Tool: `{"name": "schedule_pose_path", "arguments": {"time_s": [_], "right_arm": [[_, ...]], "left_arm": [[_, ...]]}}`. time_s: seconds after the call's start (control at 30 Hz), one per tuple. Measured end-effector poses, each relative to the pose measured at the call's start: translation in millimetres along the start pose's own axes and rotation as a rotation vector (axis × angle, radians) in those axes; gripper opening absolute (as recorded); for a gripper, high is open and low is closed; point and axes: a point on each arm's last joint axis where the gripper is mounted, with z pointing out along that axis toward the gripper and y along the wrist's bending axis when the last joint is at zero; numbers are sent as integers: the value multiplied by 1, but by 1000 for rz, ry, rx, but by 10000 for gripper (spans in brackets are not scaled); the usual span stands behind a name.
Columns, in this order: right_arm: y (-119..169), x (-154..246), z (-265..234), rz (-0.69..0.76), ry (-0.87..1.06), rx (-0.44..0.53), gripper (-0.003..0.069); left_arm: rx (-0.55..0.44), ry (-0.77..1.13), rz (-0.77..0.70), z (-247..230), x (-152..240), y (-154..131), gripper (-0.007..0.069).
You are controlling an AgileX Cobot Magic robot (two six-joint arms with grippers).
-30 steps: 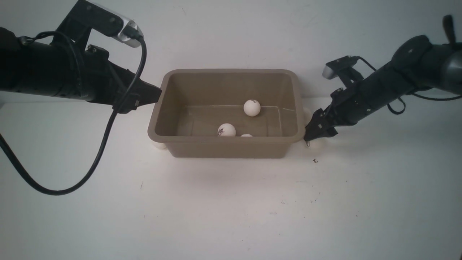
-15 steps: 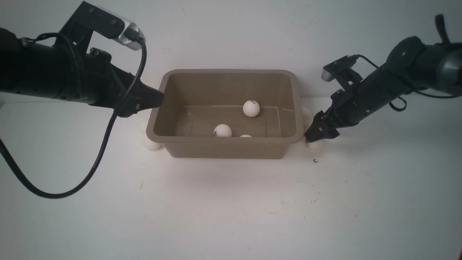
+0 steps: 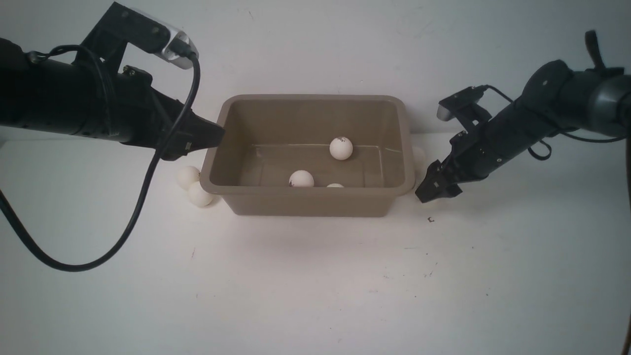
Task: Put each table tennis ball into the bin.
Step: Use the right arm to clamp the table tennis ball closest to it
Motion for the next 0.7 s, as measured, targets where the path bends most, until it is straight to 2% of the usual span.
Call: {"name": "schedule_pose_path", "arguments": {"time_s": [0.2,0.37,0.6,0.7], "right_arm": [[-1,2,5,7,8,-7,494],[-1,2,5,9,5,-7,343],[-4,-13,-14,-65,-13,50,351],[3,-37,-53,-119,-84,91,351]], "left_arm": [[0,0,0,0,0,0,468],[0,0,0,0,0,0,468],[0,0,0,0,0,0,468],[0,0,0,0,0,0,468]]}}
